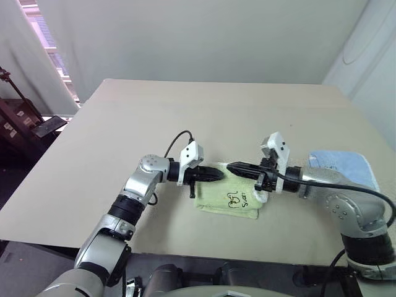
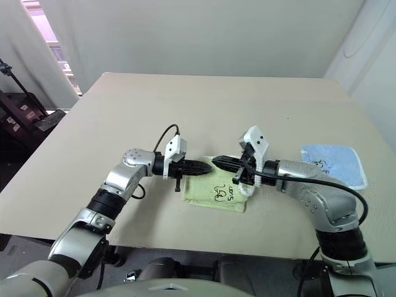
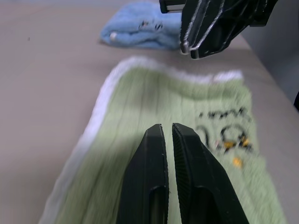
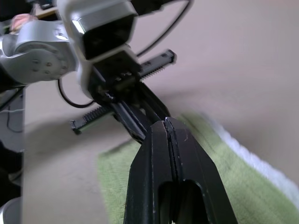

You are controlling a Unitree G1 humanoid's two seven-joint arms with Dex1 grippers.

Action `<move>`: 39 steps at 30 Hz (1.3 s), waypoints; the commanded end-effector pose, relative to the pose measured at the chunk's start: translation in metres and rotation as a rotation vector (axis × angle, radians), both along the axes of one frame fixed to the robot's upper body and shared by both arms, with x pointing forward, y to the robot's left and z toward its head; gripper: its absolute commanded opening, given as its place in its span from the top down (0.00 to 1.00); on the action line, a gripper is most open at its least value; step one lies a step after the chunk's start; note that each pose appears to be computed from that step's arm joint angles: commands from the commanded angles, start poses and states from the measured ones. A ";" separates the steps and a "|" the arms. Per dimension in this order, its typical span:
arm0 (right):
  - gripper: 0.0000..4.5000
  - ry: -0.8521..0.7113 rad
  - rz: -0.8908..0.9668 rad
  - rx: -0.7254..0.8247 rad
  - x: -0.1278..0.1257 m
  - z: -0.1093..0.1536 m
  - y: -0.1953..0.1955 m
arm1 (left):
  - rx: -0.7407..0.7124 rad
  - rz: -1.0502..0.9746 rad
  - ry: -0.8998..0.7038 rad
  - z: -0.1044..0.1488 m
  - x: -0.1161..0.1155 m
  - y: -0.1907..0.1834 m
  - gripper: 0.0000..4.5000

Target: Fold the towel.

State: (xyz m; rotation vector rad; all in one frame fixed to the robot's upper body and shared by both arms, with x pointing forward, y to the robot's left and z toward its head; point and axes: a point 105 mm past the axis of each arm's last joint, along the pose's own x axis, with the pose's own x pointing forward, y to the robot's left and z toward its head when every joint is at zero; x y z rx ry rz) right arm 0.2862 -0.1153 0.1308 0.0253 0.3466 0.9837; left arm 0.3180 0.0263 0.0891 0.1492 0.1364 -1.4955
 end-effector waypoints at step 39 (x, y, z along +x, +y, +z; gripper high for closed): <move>0.23 -0.024 -0.055 0.160 -0.001 0.002 -0.025 | -0.099 0.023 0.140 0.022 0.005 0.036 0.87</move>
